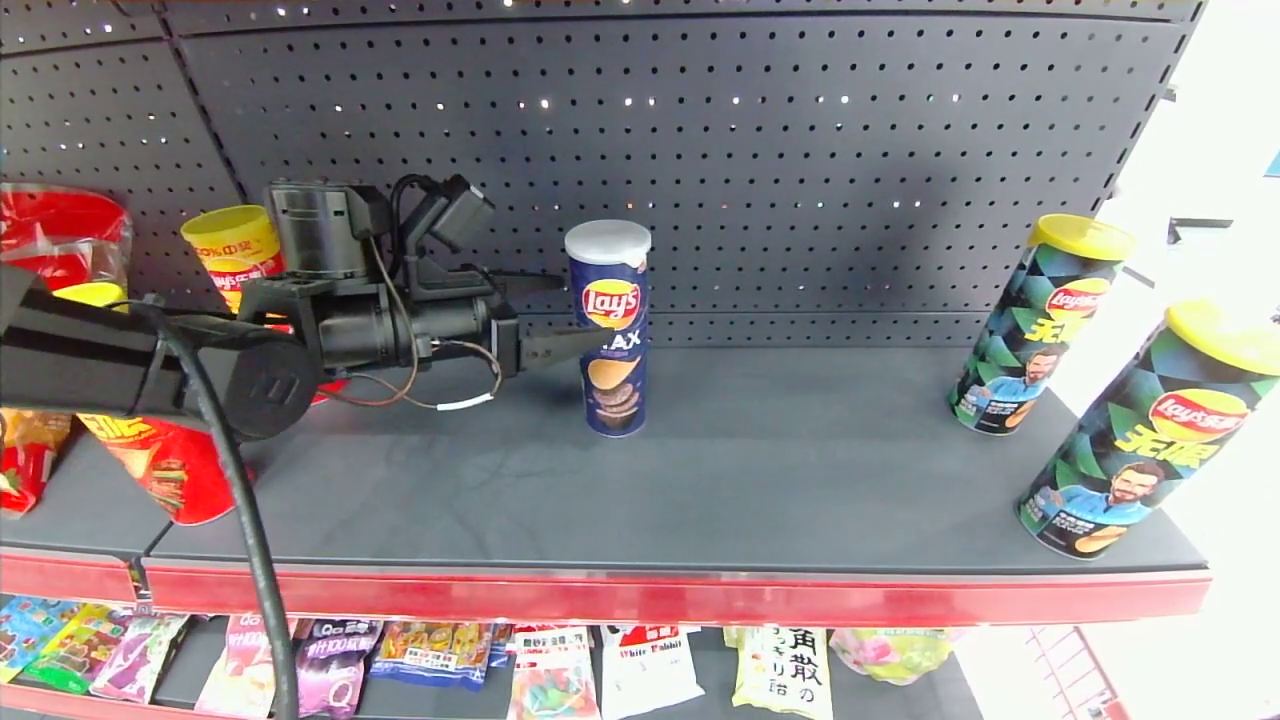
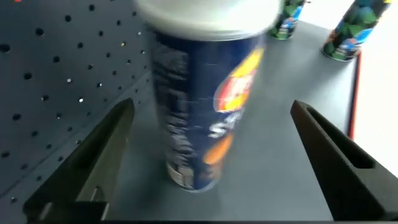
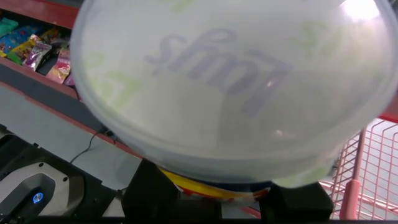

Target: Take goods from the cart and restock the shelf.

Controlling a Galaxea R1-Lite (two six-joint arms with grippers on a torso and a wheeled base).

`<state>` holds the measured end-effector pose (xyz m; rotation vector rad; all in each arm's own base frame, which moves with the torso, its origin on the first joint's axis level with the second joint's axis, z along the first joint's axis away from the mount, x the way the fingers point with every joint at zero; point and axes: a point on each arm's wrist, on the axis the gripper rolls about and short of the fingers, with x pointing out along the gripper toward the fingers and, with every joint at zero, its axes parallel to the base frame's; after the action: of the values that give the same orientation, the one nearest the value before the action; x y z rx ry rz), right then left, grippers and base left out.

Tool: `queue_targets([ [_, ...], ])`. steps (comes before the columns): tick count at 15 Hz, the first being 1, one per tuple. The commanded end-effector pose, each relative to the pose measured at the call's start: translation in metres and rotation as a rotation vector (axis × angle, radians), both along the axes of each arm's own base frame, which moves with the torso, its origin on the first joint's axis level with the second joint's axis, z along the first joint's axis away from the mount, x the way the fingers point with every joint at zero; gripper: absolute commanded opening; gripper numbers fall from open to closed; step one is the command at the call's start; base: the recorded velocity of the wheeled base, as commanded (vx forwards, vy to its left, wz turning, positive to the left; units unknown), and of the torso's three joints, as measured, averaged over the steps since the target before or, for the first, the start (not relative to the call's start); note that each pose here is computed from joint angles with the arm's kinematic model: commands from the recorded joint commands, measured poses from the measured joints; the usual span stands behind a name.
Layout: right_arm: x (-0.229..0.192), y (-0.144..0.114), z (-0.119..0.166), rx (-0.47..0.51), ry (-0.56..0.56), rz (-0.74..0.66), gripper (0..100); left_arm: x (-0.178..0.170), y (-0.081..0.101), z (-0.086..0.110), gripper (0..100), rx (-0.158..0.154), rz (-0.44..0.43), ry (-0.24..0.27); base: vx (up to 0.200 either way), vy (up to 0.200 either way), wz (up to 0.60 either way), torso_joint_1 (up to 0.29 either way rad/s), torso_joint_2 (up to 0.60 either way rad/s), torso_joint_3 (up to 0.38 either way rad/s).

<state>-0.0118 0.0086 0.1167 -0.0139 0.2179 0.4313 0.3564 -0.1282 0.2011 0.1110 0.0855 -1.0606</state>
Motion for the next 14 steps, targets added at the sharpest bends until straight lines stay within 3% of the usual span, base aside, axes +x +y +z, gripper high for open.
queue_targets([
  [1, 0.000, 0.000, 0.000, -0.001, 0.001, -0.002, 0, 0.016, -0.008, -0.007, 100, 0.001, -0.007, 0.003, 0.000, 0.000, 0.00, 0.000, 0.00, 0.000],
  [7, 0.000, 0.000, 0.001, -0.001, 0.000, -0.002, 0, 0.033, -0.028, -0.012, 100, -0.006, -0.040, -0.014, 0.000, 0.000, 0.00, 0.000, 0.00, 0.000],
  [13, 0.000, 0.000, 0.002, -0.001, 0.001, -0.003, 0, 0.046, -0.036, -0.014, 100, -0.014, -0.046, -0.031, 0.000, 0.000, 0.00, 0.000, 0.00, 0.000],
  [14, 0.000, 0.000, 0.002, -0.001, 0.001, -0.003, 0, 0.047, -0.036, -0.014, 0, -0.014, -0.046, -0.031, 0.000, 0.000, 0.00, 0.000, 0.00, 0.000],
])
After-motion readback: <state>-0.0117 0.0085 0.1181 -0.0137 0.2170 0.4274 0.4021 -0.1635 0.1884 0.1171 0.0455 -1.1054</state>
